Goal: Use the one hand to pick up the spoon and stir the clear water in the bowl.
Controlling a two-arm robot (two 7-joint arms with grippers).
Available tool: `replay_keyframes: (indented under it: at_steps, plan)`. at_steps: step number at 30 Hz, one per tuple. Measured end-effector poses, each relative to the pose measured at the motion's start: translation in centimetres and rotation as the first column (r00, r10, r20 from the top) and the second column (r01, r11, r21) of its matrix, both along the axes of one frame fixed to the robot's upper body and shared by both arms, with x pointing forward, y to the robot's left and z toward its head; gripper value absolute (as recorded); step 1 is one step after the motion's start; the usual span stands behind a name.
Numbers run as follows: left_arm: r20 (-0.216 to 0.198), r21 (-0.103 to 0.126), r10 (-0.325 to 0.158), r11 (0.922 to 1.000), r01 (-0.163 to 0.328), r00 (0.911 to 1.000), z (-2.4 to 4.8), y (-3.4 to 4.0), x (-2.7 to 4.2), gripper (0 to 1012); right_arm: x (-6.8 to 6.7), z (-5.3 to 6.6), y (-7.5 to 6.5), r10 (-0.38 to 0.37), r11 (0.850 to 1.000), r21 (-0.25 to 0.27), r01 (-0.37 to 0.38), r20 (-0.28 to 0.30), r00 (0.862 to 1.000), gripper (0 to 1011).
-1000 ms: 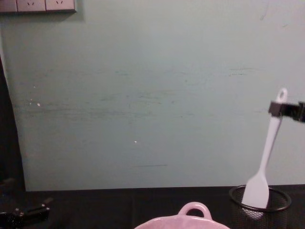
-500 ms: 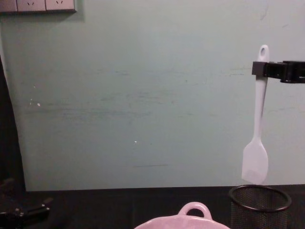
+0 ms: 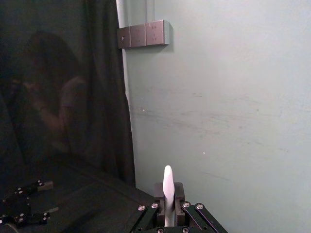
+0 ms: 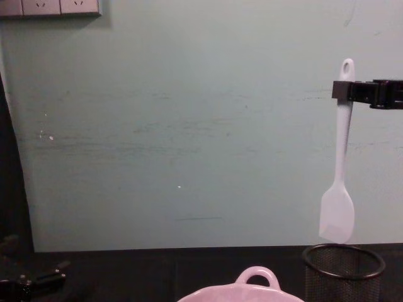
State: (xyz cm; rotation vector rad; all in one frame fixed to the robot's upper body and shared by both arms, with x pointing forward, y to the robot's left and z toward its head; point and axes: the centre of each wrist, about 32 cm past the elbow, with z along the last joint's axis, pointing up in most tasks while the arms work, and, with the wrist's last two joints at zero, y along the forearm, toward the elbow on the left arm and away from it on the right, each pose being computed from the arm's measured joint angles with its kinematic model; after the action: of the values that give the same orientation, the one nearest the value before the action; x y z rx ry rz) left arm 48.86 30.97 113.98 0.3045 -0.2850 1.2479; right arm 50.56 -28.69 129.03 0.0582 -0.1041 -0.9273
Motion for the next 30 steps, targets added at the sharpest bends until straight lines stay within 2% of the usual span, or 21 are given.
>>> replay_keyframes:
  at_steps: [12, 17, 21, 25, 28, 30]
  plan:
    - [0.000, 0.000, 0.000, 1.0000, 0.000, 1.0000, 0.00, 0.00, 0.00, 1005, -0.1, -0.1, 0.0, 0.006, 1.000, 0.005, -0.006, 0.002, 1.000, 118]
    - [0.000, 0.000, 0.000, 1.0000, 0.000, 1.0000, 0.00, 0.00, 0.00, 1005, -0.6, -0.3, 0.9, 0.045, 0.999, 0.020, -0.045, 0.012, 0.999, 118]
    - [0.000, 0.000, 0.000, 1.0000, 0.000, 1.0000, 0.00, 0.00, 0.00, 1005, -1.1, -0.7, 2.9, 0.108, 0.994, 0.025, -0.109, 0.015, 0.994, 118]
    - [0.000, 0.000, 0.000, 1.0000, 0.000, 1.0000, 0.00, 0.00, 0.00, 1005, -1.7, -2.0, 5.3, 0.168, 0.986, -0.016, -0.168, 0.015, 0.986, 118]
    - [0.000, 0.000, 0.000, 1.0000, 0.000, 1.0000, 0.00, 0.00, 0.00, 1005, -2.0, -2.7, 6.2, 0.188, 0.982, -0.040, -0.187, 0.015, 0.982, 118]
    - [0.000, 0.000, 0.000, 1.0000, 0.000, 1.0000, 0.00, 0.00, 0.00, 1005, -2.5, -3.6, 7.1, 0.205, 0.977, -0.064, -0.204, 0.013, 0.979, 118]
